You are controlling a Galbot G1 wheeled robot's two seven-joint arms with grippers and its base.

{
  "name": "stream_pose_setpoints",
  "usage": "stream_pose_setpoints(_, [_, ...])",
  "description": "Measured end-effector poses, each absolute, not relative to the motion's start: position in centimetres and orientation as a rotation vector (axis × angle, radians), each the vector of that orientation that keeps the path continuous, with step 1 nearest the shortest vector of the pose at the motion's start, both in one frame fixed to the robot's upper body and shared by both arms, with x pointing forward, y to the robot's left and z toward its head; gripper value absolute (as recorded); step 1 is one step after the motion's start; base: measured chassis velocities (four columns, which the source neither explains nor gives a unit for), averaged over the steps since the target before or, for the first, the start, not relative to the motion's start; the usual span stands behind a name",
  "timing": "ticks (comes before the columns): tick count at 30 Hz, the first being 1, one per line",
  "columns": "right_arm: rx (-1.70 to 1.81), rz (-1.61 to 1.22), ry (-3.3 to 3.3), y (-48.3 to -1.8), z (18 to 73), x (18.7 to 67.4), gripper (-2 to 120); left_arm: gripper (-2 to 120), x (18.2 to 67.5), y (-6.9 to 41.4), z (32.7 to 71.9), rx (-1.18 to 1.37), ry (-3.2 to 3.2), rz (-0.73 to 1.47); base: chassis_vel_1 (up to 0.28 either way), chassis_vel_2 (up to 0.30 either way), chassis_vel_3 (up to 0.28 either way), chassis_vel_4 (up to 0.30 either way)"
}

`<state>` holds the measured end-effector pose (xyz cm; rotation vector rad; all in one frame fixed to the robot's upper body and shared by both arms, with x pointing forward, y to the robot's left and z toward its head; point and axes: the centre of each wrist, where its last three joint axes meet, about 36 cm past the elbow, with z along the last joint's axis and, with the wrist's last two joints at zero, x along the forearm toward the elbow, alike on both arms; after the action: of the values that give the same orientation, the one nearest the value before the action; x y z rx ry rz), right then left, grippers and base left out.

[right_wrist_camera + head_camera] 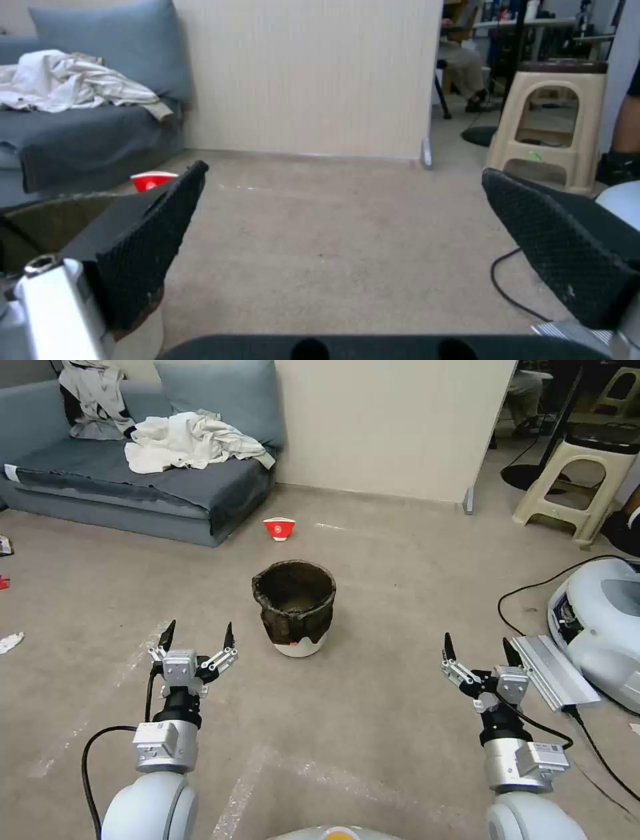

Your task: Pick up the trash can from the floor.

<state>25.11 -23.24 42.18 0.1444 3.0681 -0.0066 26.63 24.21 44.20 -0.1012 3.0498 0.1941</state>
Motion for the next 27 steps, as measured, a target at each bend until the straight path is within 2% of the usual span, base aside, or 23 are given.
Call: stream_pose_setpoints(27, [0.113,0.008,3.065,-22.61,42.16,25.18,100,100,27.18,24.56,44.61,-0.103,3.049,0.168,-0.104,0.097,0.104,-0.106])
